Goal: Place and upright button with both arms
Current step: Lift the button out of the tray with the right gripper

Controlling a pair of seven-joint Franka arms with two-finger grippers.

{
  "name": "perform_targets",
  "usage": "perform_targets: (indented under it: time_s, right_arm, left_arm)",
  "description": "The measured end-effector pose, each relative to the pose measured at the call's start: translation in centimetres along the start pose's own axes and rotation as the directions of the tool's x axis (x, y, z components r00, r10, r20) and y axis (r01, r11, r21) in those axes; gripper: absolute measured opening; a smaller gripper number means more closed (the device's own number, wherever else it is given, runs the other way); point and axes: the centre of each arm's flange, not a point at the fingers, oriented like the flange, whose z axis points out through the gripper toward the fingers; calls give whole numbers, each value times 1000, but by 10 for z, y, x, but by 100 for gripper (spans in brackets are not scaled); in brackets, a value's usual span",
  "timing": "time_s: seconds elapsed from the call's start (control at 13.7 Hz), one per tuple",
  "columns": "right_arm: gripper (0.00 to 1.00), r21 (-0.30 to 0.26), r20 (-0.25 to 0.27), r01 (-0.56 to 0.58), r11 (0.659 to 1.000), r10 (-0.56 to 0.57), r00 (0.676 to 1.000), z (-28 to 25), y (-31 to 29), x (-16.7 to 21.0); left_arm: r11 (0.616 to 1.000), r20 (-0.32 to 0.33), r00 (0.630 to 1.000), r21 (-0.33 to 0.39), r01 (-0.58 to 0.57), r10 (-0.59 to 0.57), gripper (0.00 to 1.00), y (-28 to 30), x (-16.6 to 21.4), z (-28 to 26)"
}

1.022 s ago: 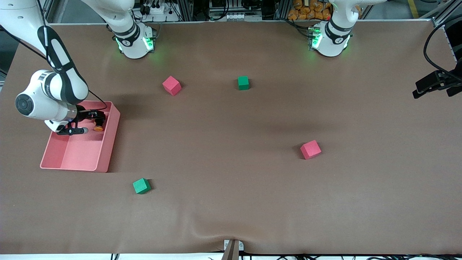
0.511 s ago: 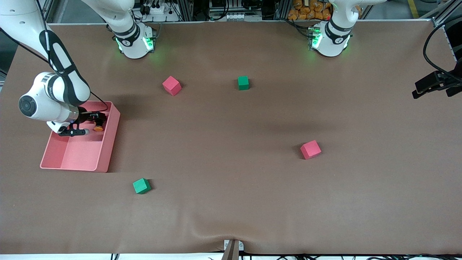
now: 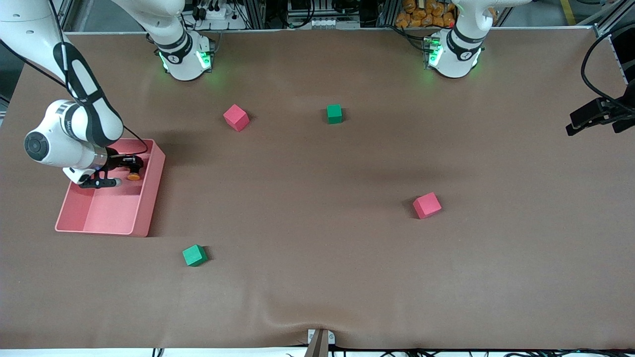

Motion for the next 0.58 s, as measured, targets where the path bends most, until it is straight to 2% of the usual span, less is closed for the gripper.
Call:
perform_targets:
  time_s: [0.07,0.15,0.58]
  right_arm:
    - [42,-1,-2,-1,1000,1,1000,-1,1,1]
    - [41,-1,-5,-4,1000,4,1000,-2,3,1]
    - [41,-7,-45,-30,1000,29,999,-22,20,8]
  left_arm:
    - [1000,0,1000,0,0,0,100,0,0,0]
    - [1000,0,1000,0,0,0,100,0,0,0]
    - [1000,0,1000,0,-1,1,100,1,0,0]
